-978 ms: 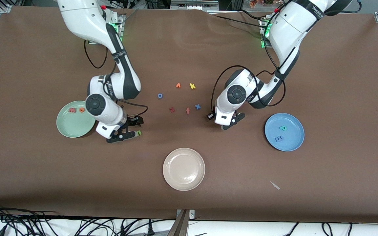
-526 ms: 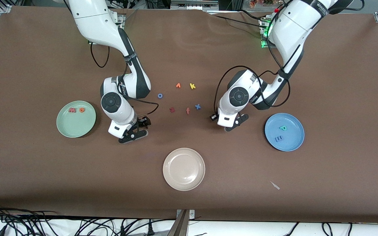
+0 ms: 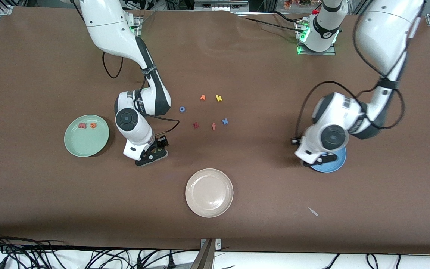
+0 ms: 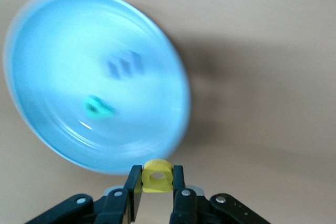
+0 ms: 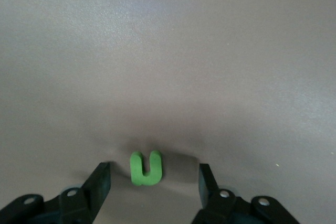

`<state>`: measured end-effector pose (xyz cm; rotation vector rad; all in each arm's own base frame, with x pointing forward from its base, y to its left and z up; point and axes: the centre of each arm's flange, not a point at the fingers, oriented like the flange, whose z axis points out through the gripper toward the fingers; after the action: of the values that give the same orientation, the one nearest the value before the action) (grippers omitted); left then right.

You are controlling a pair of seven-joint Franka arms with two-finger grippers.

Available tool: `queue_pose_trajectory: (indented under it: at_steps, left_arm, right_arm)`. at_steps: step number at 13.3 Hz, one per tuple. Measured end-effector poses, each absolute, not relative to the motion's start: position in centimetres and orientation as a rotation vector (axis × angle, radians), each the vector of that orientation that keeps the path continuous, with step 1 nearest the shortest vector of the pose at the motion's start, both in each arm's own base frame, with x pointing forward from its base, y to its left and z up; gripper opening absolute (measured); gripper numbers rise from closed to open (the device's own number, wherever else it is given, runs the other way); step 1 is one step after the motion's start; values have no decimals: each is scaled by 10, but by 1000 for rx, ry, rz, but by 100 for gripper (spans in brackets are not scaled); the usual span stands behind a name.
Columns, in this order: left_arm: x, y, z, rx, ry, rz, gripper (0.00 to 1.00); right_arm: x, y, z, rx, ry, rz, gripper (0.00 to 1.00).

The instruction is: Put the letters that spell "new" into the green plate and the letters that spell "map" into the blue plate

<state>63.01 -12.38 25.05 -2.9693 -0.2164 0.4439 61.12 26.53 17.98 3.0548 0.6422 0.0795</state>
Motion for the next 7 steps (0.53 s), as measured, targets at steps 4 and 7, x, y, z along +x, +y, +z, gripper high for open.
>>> queue_pose_trajectory:
  at_steps: [4, 7]
  left_arm:
    - [643, -25, 234, -3048, -49, 476, 28]
    - [642, -29, 219, -3064, 3, 490, 44]
  right_arm:
    - [615, 269, 181, 3053, 649, 94, 61]
    - [615, 268, 178, 3050, 649, 98, 55]
